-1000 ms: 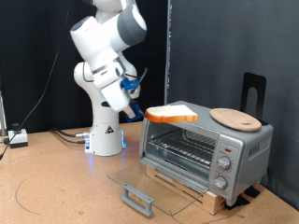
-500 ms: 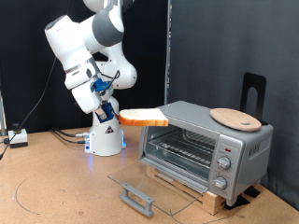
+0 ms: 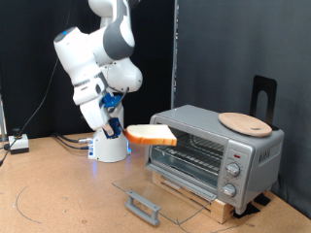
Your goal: Make a piece of toast with the oven
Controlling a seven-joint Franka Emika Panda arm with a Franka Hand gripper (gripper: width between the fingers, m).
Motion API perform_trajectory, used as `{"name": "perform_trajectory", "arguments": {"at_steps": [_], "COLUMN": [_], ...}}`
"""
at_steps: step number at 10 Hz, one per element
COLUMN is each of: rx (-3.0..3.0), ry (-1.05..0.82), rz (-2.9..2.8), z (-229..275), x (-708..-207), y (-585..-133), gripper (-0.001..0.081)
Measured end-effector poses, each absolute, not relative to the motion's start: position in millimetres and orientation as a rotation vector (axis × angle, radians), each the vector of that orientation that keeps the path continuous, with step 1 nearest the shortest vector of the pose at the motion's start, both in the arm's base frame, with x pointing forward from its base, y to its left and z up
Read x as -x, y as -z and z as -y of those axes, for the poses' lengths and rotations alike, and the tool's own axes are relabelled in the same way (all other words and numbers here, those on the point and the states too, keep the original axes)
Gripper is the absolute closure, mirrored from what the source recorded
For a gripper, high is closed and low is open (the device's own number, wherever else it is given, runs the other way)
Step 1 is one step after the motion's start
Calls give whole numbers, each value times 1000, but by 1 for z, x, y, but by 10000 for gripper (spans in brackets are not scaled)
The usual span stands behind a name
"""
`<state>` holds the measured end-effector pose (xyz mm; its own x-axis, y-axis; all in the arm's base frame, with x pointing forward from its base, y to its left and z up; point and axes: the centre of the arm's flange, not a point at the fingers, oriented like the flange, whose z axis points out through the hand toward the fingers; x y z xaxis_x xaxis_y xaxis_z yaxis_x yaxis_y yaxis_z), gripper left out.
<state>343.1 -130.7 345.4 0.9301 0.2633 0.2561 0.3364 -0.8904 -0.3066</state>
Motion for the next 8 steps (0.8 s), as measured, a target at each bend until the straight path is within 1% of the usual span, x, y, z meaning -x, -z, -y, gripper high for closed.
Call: {"name": "perform_trajectory", "arguments": {"at_steps": [3,5,8], "rx": [2738,2713,2691], "ry": [264,272,225], "rz": [440,513,682], "z": [114,96,60], "x": [-352,-359,-362], "y": [-311,-299,-289], "gripper": [396,396,396]}}
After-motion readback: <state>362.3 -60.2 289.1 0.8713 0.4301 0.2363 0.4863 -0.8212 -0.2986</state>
